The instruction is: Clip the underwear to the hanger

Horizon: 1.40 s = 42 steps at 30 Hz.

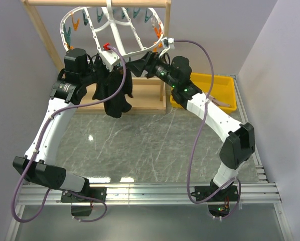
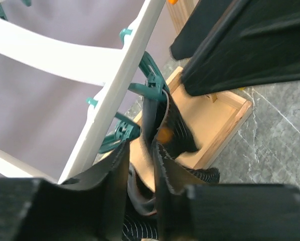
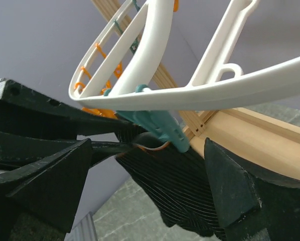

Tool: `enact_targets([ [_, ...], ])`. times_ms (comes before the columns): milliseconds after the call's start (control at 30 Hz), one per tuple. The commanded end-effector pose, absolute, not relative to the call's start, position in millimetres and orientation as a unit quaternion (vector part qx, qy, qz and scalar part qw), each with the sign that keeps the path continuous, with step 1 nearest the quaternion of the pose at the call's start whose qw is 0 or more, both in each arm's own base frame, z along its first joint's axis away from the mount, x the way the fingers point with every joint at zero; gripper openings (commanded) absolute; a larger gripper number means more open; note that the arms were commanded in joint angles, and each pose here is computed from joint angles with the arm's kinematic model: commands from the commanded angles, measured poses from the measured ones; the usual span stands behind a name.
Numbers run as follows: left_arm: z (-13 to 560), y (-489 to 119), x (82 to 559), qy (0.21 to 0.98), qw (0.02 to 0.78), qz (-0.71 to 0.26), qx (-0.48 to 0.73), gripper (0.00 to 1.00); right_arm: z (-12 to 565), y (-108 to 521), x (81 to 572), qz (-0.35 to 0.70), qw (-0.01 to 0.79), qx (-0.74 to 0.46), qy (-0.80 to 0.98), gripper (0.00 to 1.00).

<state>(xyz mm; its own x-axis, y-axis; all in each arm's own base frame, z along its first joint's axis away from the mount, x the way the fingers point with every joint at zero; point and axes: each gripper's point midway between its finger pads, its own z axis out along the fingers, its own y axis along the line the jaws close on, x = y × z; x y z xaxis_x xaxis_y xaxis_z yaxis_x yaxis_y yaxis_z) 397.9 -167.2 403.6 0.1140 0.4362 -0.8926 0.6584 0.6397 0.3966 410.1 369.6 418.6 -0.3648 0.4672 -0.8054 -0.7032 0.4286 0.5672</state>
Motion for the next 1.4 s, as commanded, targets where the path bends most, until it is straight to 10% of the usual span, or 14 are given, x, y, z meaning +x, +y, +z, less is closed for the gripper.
enact_targets([
  [0, 426, -174, 381, 0.638, 0.639, -0.110, 0.416, 0.32, 451, 348, 392, 0.519, 0.588, -0.114, 0.610, 0.99],
  [633, 409, -180, 313, 0.691, 0.581, -0.190, 0.386, 0.98, 419, 274, 323, 0.418, 0.609, -0.161, 0.654, 1.00],
  [1367, 258, -128, 266, 0.873, 0.371, -0.254, 0.189, 0.99, 318, 134, 259, 0.197, 0.635, -0.128, 0.736, 1.00],
])
